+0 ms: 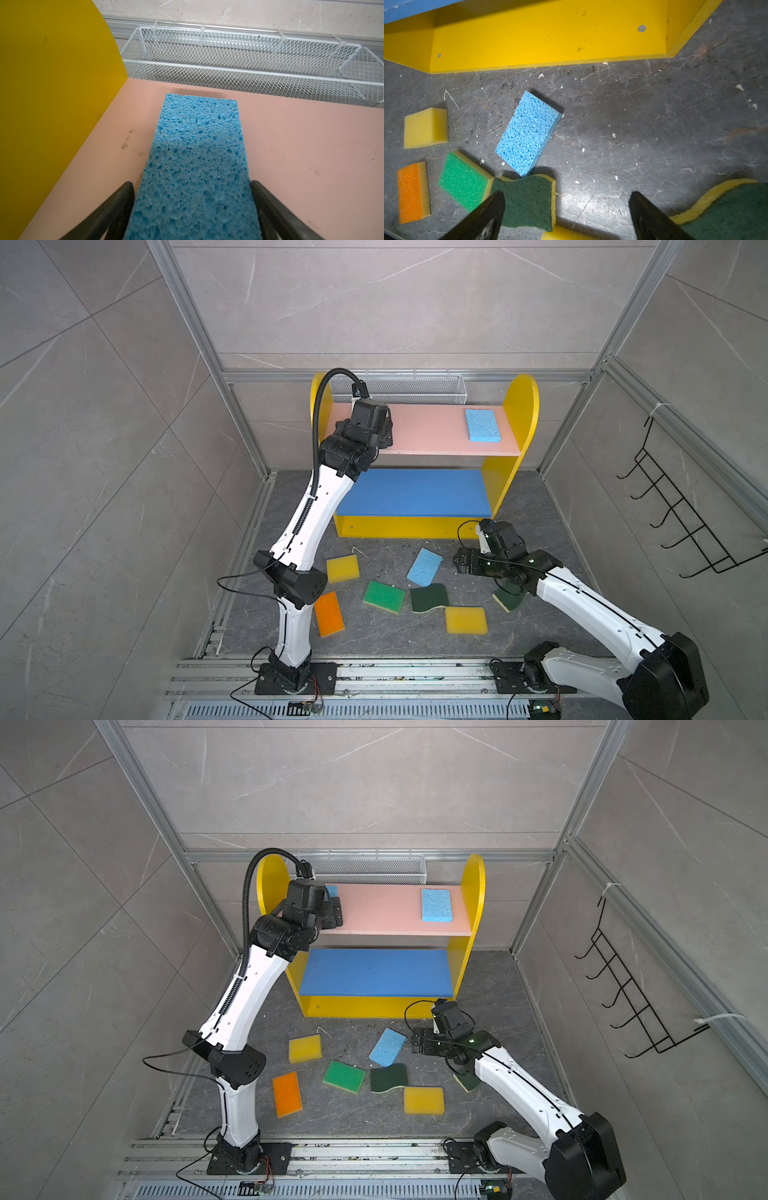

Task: Place and organize the cleaning sponges onto the shelf
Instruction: 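Open the left gripper to release the light-blue sponge on the pink shelf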

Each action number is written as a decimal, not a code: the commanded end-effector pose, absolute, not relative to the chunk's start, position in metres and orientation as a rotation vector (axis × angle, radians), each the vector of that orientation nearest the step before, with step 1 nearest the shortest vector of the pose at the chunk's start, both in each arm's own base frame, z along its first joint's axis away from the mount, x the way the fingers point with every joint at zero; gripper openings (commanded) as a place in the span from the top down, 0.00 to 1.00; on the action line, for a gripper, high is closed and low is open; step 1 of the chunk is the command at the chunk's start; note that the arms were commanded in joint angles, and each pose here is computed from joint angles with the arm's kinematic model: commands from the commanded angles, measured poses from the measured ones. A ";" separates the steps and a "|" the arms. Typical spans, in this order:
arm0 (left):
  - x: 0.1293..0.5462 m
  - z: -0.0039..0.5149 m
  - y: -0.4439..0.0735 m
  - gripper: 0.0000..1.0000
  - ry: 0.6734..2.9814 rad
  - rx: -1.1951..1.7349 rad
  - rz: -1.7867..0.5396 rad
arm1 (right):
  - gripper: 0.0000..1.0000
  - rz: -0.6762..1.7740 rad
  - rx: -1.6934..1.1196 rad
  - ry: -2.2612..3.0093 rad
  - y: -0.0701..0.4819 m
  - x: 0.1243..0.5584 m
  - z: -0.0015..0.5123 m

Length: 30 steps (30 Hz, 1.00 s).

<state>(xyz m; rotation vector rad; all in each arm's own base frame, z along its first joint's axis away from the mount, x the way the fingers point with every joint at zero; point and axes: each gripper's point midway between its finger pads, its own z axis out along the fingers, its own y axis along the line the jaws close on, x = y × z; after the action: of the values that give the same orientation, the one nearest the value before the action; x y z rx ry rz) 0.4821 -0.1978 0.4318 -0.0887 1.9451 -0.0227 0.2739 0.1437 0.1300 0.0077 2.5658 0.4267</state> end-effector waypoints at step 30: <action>0.456 0.402 -0.203 0.05 2.098 0.050 -0.046 | 0.04 0.433 0.036 2.576 0.141 0.269 0.130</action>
<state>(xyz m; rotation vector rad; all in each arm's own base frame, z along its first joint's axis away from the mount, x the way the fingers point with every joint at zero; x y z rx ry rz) 0.4745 -0.2050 0.4306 0.0163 1.9694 -0.0566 0.2738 0.1435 0.1301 0.0083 2.5657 0.4264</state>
